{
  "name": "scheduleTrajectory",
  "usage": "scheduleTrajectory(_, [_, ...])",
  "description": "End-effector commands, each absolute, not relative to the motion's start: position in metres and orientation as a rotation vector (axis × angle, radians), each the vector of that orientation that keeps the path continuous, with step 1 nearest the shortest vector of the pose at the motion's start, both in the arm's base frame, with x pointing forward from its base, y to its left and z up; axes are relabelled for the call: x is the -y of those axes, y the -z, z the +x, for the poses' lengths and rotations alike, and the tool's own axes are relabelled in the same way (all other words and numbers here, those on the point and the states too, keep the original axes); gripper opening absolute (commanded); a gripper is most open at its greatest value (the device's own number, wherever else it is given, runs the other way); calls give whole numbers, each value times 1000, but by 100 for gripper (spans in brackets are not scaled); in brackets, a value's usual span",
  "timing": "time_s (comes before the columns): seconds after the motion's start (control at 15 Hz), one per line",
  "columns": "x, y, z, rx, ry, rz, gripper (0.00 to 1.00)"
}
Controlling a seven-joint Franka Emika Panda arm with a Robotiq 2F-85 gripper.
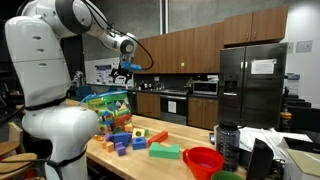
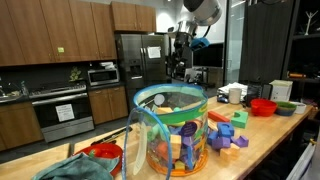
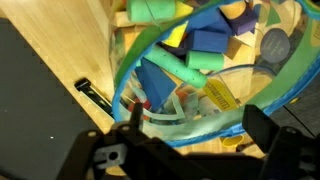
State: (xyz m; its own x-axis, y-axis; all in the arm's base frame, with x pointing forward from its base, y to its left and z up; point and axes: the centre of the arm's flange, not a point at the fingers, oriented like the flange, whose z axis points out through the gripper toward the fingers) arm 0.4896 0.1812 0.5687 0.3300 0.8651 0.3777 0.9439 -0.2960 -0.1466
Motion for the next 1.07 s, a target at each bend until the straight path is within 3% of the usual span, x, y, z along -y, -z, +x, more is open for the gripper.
scheduleTrajectory(0.0, [-168, -592, 495, 1773, 326, -2329, 100])
scheduleTrajectory(1.0, [-240, -572, 459, 1939, 272, -2163, 100])
